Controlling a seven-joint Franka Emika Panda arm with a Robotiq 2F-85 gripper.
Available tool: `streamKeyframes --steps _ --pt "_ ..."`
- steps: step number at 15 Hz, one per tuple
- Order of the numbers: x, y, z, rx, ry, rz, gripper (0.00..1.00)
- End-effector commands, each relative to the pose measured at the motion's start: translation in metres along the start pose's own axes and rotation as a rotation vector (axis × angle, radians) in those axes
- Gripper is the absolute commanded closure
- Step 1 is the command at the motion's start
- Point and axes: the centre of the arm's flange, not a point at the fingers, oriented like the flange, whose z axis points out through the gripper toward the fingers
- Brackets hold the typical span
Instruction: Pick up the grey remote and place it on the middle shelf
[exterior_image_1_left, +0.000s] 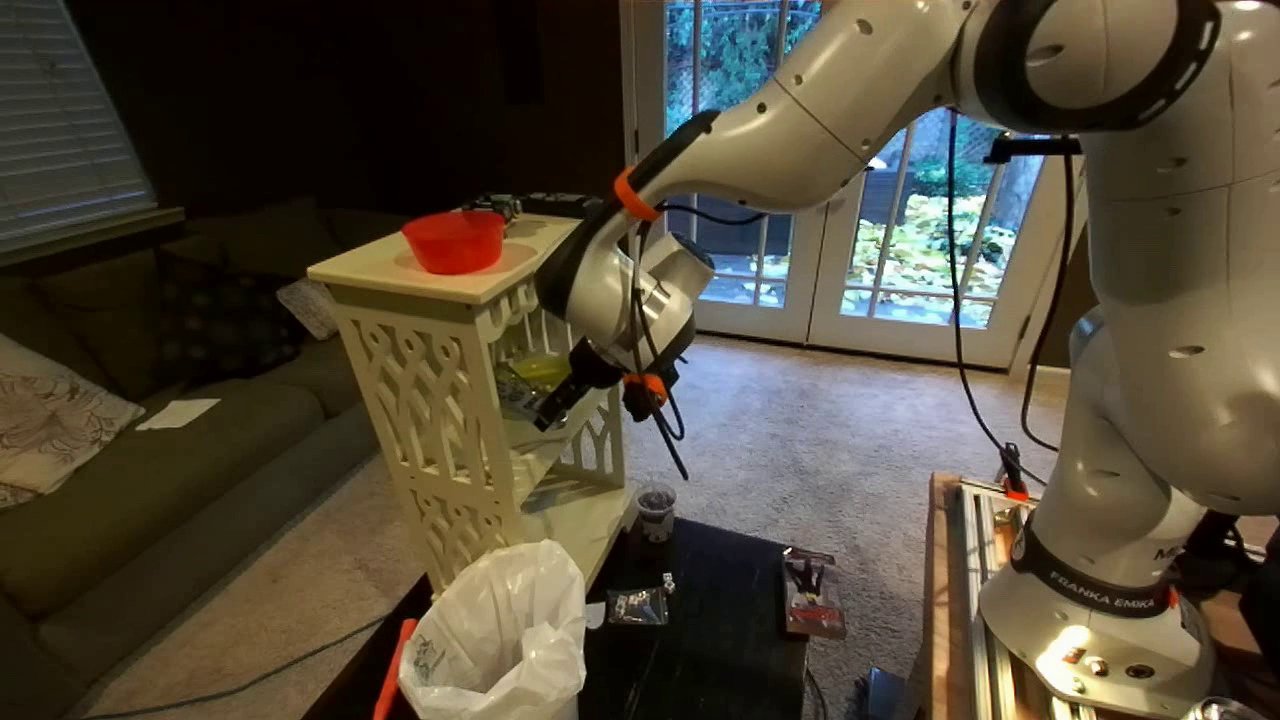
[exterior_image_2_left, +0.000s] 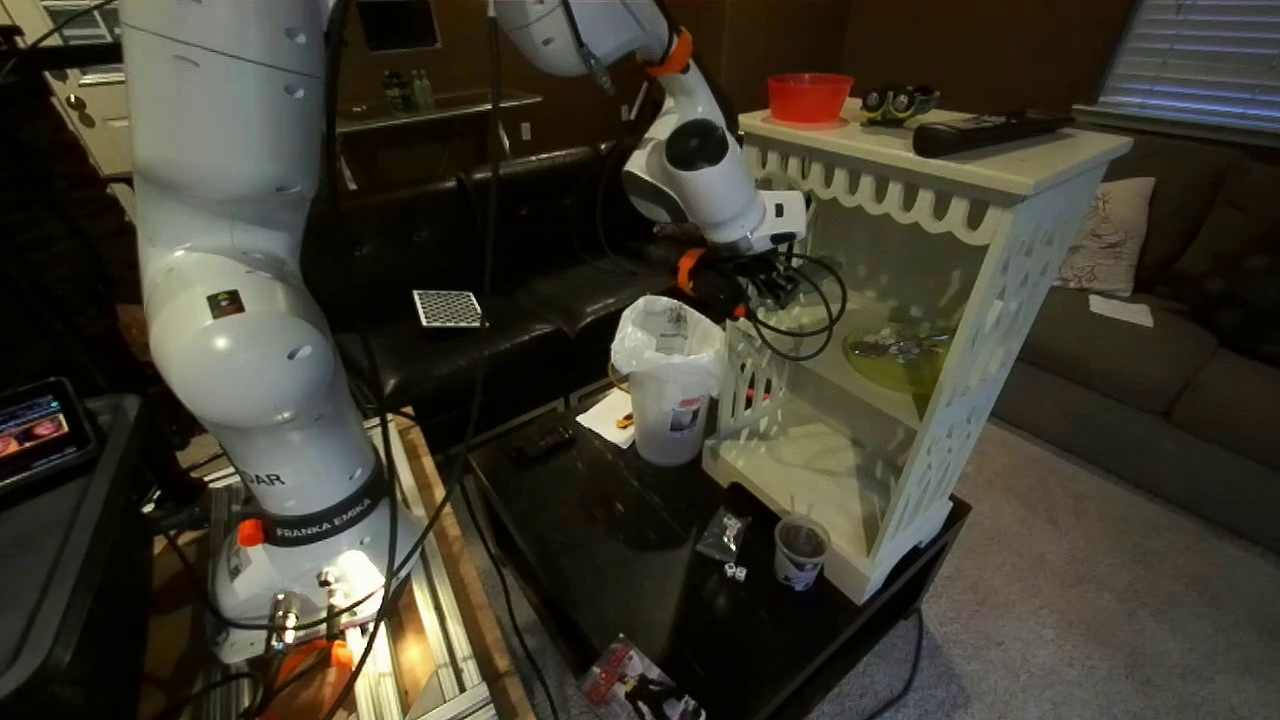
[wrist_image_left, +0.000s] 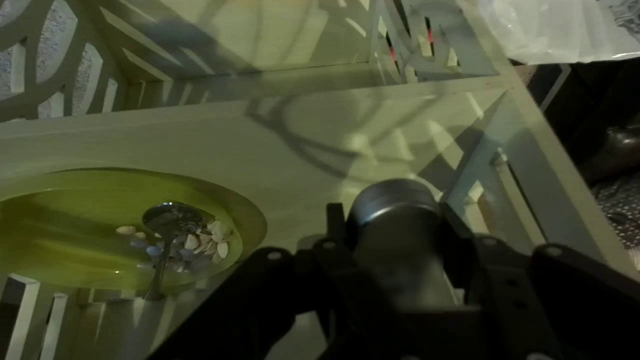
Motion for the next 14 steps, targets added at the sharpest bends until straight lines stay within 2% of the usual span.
streamKeyframes --steps 1,7,8,9,10,13,14 --pt "-0.014 0.017 0.045 -0.028 0.029 0.000 0.79" --pt "-0.015 0.017 0.066 -0.012 0.070 -0.013 0.79" --pt "-0.014 0.015 0.066 -0.007 0.076 -0.010 0.29" --pt "-0.016 0.014 0.065 -0.001 0.077 -0.010 0.28" --pt "-0.018 0.012 0.061 0.003 0.072 -0.015 0.23" --pt "-0.024 0.009 0.047 0.007 0.068 -0.025 0.01" --pt "-0.025 0.010 0.039 0.007 0.058 -0.036 0.00"
